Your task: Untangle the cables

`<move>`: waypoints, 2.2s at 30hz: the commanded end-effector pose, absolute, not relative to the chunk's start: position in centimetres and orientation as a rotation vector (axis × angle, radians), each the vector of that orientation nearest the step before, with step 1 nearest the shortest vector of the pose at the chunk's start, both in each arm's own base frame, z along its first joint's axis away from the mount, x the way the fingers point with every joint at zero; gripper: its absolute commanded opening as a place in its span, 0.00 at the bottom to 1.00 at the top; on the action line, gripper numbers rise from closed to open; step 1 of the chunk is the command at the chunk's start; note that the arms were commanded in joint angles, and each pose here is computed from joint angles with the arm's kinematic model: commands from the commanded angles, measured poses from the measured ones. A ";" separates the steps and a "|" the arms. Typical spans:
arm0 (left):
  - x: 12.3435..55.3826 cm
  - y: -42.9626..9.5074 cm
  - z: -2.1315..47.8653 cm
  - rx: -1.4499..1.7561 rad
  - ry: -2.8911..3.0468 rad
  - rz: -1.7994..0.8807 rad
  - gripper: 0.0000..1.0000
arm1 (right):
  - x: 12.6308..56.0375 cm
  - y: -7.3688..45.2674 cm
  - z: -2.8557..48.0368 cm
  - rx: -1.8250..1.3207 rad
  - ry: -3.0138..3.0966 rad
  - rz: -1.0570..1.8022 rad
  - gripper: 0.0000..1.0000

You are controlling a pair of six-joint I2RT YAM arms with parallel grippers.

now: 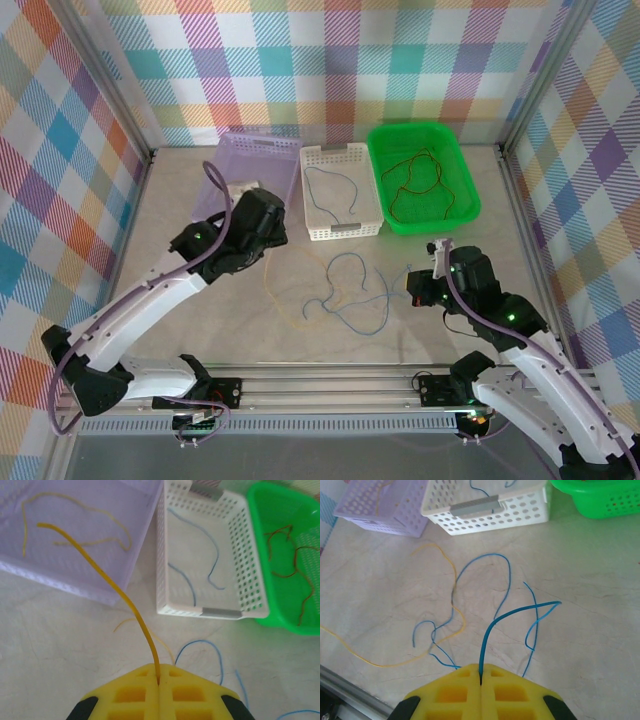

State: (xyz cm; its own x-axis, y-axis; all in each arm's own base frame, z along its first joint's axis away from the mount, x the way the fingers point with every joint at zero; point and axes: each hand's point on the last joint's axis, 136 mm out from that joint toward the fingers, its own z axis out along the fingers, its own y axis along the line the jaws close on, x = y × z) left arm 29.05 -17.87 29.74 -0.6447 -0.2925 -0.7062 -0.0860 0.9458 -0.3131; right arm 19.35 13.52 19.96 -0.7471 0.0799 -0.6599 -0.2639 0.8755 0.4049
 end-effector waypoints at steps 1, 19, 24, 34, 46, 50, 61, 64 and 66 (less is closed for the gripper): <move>28.8 -16.4 32.2 -0.199 2.263 -0.247 0.00 | 19.9 12.8 19.1 -0.063 2.344 0.591 0.00; 32.4 -9.9 48.7 -0.217 2.047 -0.233 0.00 | 20.7 9.3 13.7 0.132 2.453 0.342 0.00; 33.5 -9.3 49.3 -0.277 2.027 -0.308 0.00 | 20.9 7.6 12.7 0.214 2.455 0.243 0.00; 31.0 -5.7 55.3 -0.418 1.786 -0.372 0.00 | 21.7 5.3 10.0 0.360 2.489 0.131 0.00; 24.8 -3.3 61.4 -0.460 1.545 -0.500 0.00 | 22.6 5.3 8.2 0.392 2.527 0.132 0.00; 24.1 -3.7 62.1 -0.456 1.525 -0.563 0.00 | 22.9 5.7 8.0 0.368 2.542 0.149 0.00; 28.8 -7.8 57.6 -0.423 1.714 -0.652 0.00 | 26.0 11.9 13.2 0.117 2.494 0.501 0.30; 29.9 -8.6 56.6 -0.420 1.743 -0.674 0.00 | 26.4 14.1 15.5 0.004 2.448 0.629 0.45; 30.7 -9.2 55.9 -0.418 1.770 -0.684 0.00 | 26.4 15.8 17.5 -0.102 2.385 0.734 0.54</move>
